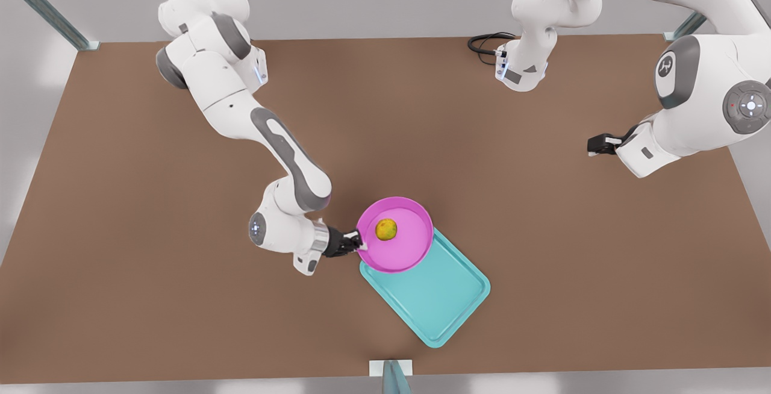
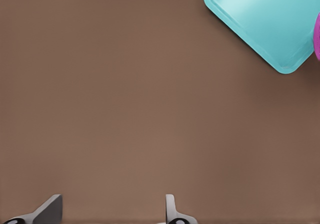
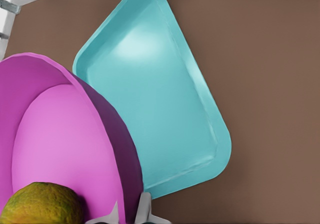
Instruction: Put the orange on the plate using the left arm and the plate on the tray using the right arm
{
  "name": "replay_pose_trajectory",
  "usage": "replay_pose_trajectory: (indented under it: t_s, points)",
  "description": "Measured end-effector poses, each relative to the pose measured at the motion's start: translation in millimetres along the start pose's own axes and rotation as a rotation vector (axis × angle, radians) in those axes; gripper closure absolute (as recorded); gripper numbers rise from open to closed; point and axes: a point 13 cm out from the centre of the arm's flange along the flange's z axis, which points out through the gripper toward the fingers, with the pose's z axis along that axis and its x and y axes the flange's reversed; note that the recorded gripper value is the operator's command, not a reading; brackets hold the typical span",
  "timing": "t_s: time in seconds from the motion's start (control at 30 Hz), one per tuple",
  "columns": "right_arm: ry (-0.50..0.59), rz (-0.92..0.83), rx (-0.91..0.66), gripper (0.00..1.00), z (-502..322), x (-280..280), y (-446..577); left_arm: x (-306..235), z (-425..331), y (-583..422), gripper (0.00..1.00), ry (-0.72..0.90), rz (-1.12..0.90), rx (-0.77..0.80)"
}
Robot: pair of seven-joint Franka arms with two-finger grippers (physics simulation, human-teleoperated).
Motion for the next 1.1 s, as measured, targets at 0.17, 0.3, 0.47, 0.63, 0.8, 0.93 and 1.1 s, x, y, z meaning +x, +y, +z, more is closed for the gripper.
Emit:
replay_pose_trajectory:
  t_s: [0.17, 0.3, 0.47, 0.63, 0.8, 0.93, 1.1]
  points:
    - [-0.034, -0.008, -0.038, 0.79, 23.8, -32.9, -19.8, -0.3, 0.5, -0.2, 0.0, 0.001, 0.003, 0.001]
    - [-0.05, -0.022, -0.048, 0.79, 58.3, -34.9, -20.9, -0.5, 1.0, -0.3, 0.0, 0.002, 0.005, 0.002]
    - [-0.098, -0.019, -0.041, 0.79, 87.9, -36.1, -26.9, -0.4, 1.1, -0.5, 0.0, 0.003, 0.007, 0.002]
    - [-0.144, -0.018, -0.031, 0.0, 85.7, -46.8, -33.3, -0.4, 1.0, -0.5, 0.0, 0.002, 0.007, 0.003]
    - [-0.159, -0.023, -0.062, 0.0, 83.9, -50.6, -6.7, -0.9, 3.3, -1.5, 0.0, 0.009, 0.01, 0.003]
    - [-0.183, -0.08, -0.026, 0.0, 35.2, -72.5, 16.1, -7.5, 25.1, -4.0, 0.0, 0.065, 0.015, 0.017]
    - [0.006, -0.156, 0.451, 0.0, -231.0, -79.8, -100.2, -18.9, 45.5, -4.2, 0.0, 0.099, 0.018, 0.026]
